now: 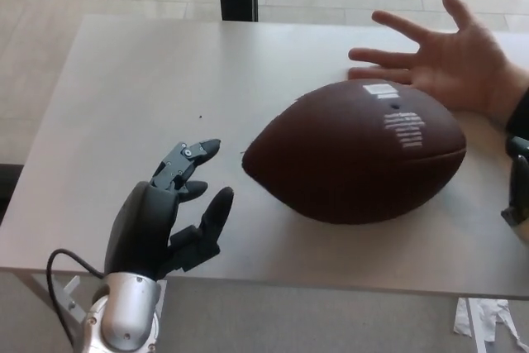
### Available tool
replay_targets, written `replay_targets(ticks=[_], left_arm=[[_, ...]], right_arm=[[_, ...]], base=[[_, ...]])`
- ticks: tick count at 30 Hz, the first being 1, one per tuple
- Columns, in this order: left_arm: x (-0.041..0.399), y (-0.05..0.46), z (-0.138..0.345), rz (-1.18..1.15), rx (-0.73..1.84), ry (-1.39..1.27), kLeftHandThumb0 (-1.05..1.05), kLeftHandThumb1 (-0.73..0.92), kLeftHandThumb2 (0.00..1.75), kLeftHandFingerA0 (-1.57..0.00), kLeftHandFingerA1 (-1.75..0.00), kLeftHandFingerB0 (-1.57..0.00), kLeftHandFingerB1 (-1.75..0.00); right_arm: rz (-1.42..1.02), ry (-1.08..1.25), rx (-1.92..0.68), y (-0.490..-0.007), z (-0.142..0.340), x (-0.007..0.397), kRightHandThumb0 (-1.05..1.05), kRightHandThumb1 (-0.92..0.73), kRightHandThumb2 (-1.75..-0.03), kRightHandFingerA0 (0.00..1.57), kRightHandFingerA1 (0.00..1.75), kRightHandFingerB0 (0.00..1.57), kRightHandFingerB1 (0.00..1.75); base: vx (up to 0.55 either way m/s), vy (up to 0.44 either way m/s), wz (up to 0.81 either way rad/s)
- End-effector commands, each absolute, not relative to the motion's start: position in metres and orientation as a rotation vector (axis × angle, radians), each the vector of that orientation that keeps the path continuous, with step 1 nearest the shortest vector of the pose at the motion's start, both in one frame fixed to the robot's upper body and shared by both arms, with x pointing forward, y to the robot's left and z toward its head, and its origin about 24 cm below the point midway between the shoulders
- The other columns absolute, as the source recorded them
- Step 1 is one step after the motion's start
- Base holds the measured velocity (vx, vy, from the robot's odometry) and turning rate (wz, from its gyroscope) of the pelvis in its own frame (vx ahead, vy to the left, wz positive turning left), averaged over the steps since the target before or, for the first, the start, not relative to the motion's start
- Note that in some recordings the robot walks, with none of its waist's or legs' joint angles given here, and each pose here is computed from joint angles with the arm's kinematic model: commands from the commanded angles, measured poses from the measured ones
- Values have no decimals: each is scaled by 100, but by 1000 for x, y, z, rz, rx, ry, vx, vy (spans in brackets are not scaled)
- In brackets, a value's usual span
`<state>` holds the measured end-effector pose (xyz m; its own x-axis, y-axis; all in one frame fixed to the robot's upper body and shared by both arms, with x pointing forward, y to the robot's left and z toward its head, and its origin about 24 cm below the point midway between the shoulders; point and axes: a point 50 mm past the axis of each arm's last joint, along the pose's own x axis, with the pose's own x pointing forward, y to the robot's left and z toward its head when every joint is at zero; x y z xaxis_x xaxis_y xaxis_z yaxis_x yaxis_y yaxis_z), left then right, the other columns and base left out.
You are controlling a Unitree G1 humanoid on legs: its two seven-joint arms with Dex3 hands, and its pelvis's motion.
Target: The robot uses both its hands to grab the left and right ends of a football kept in the middle of the desk infront of it, lifts it up and places it in the palm of a person
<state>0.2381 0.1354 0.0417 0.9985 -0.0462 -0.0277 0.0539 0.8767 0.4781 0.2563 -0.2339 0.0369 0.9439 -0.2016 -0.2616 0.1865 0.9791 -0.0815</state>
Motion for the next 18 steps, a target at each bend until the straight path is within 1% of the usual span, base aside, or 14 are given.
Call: replay_targets(ticks=[1,2,4,5,6,7,9,10,11,12,13,14,15,18], left_arm=[[236,135,41,-22,516,-34,-93,92,79,-43,-62,-32,-43],[236,134,40,-25,516,-40,-87,79,113,-36,-62,-29,-51],[235,134,40,-26,516,-44,-87,79,113,-36,-62,-29,-51],[235,133,38,-35,514,-37,-91,91,79,-35,-54,-29,-41],[235,133,38,-34,515,-38,-91,91,79,-35,-54,-29,-41],[233,131,37,-32,527,-40,-89,92,76,-42,-61,-35,-43],[233,129,36,-33,527,-40,-88,92,77,-44,-63,-35,-44],[232,128,35,-34,523,-37,-88,92,80,-47,-65,-34,-41],[232,127,35,-36,521,-33,-90,92,77,-46,-66,-35,-43],[232,127,34,-36,521,-31,-89,92,78,-46,-67,-34,-44],[232,126,33,-37,522,-30,-91,92,77,-49,-68,-35,-44],[232,126,32,-38,520,-31,-91,92,77,-49,-68,-35,-44],[232,125,31,-40,512,-28,-90,92,79,-48,-68,-34,-44],[233,123,29,-39,509,-28,-92,91,79,-47,-66,-33,-44]], right_arm=[[-190,276,-130,-235,46,269,-91,-92,-70,43,53,37,33],[-173,260,-139,-234,52,275,-90,-92,-70,42,52,36,32],[-168,254,-140,-234,55,277,-90,-92,-70,42,52,36,32],[-151,228,-152,-231,65,284,-91,-92,-71,42,51,35,32],[-150,228,-152,-231,65,285,-91,-92,-71,42,51,35,32],[-139,196,-146,-228,77,296,-91,-92,-69,41,50,35,31],[-136,185,-145,-228,84,301,-90,-92,-68,41,48,34,31],[-139,185,-140,-227,88,305,-87,-92,-68,43,47,36,31],[-139,180,-142,-228,91,308,-87,-91,-68,42,47,38,31],[-137,180,-147,-228,94,311,-86,-91,-68,41,43,37,31],[-136,184,-149,-229,96,313,-92,-77,-81,39,47,33,36],[-136,184,-146,-229,97,314,-92,-77,-81,39,47,33,36],[-136,186,-139,-231,98,317,-88,-89,-68,41,43,37,31],[-143,196,-141,-235,97,318,-90,-90,-68,41,42,36,31]], base=[[0,0,0],[0,0,0],[0,0,0],[0,0,0],[0,0,0],[0,0,0],[0,0,0],[0,0,0],[0,0,0],[0,0,0],[0,0,0],[0,0,0],[0,0,0],[0,0,0]])
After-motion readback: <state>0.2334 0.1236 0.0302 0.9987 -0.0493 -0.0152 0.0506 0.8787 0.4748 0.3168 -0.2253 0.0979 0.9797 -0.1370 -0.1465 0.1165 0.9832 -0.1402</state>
